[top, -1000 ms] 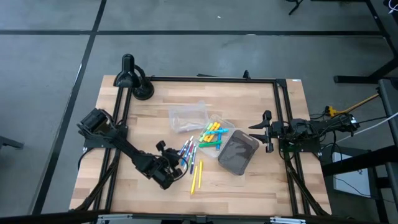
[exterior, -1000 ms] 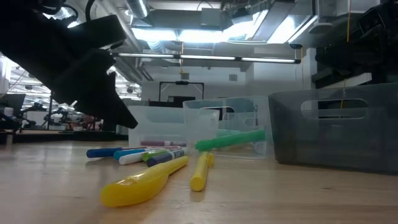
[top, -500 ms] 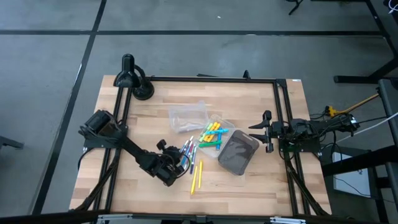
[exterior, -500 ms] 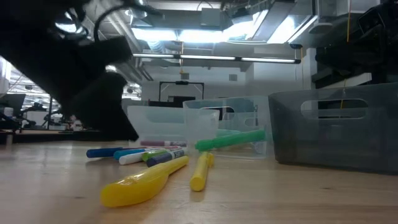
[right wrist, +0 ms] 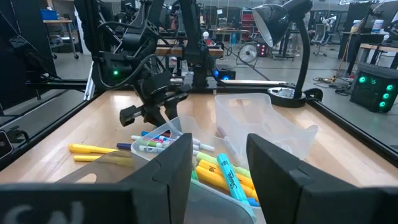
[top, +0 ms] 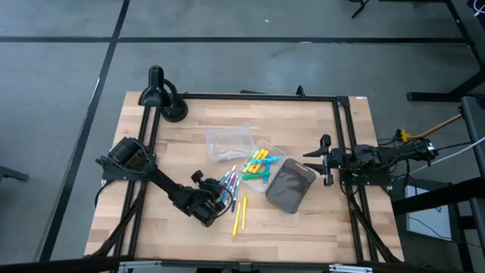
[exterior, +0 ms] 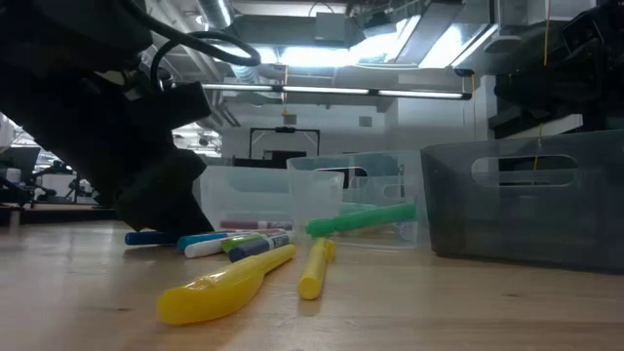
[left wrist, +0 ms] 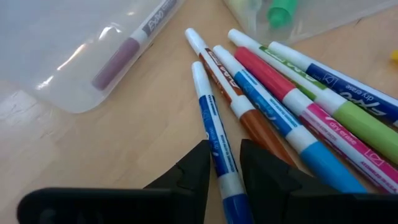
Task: Pick & Place Markers
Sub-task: Put the left blue marker pen into the left transparent bin
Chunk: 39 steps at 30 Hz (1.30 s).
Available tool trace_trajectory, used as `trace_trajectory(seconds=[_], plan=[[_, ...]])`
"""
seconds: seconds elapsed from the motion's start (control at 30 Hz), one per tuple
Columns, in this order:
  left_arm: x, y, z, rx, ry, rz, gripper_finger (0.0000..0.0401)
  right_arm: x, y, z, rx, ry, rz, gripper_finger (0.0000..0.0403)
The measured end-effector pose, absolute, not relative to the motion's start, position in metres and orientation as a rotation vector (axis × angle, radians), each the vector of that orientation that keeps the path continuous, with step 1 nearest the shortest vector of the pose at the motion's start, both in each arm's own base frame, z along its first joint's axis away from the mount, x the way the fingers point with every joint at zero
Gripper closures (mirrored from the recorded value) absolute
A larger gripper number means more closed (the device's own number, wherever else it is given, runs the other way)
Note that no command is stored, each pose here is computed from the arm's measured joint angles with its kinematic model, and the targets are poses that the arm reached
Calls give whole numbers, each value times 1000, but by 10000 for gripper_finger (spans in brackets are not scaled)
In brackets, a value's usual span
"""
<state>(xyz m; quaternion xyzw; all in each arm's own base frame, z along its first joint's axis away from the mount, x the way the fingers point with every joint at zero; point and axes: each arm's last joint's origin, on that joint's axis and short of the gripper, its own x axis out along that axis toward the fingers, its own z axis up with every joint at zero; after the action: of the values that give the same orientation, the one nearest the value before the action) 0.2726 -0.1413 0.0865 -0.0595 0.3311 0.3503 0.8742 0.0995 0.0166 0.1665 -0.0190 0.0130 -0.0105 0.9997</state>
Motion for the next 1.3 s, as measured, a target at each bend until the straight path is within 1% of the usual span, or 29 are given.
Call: trace_trajectory(seconds=[0.13, 0.33, 0.77, 1.3], plan=[[272, -141, 86, -126, 698, 729, 329, 99, 17, 166, -38, 26, -21, 251], [271, -142, 85, -121, 708, 722, 372, 99, 17, 166, -38, 26, -21, 251], [268, -146, 87, -113, 672, 729, 372, 99, 17, 166, -38, 26, -21, 251], [261, -157, 121, -43, 508, 709, 372, 99, 17, 166, -38, 26, -21, 251]])
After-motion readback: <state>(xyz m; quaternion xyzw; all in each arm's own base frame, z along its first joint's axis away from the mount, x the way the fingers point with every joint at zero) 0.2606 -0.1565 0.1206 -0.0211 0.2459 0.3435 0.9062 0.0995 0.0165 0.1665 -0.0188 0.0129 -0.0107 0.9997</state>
